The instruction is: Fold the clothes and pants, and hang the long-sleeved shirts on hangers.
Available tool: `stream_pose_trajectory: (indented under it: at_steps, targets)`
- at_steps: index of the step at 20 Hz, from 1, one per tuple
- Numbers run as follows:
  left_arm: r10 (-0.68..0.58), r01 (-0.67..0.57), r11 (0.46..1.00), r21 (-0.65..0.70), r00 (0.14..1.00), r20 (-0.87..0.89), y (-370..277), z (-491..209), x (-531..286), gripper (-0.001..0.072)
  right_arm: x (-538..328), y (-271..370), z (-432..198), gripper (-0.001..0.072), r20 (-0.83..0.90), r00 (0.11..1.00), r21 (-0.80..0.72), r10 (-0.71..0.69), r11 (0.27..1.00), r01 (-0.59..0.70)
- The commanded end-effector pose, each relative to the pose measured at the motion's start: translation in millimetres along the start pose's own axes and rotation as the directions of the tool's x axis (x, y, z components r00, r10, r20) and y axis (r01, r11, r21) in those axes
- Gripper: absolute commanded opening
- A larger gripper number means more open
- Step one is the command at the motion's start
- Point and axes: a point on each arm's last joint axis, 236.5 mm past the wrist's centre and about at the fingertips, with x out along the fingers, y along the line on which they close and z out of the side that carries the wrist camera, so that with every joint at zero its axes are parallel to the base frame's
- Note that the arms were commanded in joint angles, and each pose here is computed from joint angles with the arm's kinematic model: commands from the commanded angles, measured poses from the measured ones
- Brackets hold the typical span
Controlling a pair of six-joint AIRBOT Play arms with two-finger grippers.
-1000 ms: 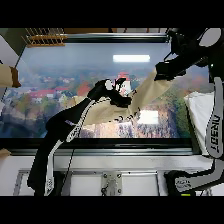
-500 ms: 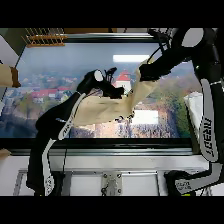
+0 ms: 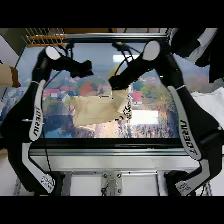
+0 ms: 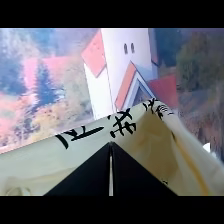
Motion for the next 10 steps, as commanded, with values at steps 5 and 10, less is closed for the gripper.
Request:
stream_pose_trajectory:
  at_steps: [5,10]
  targets:
    - [0.049,-0.045,0.998,-0.044,0.993,0.105,37,22,-95,0.0006,134,53,12,0.001,0.024,0.993,-0.039,0.116,0.993,-0.115]
    - [0.058,-0.052,0.997,-0.05,0.99,0.13,41,25,-113,0.0006,195,104,29,0.0554,0.149,0.958,-0.02,0.245,0.969,-0.244]
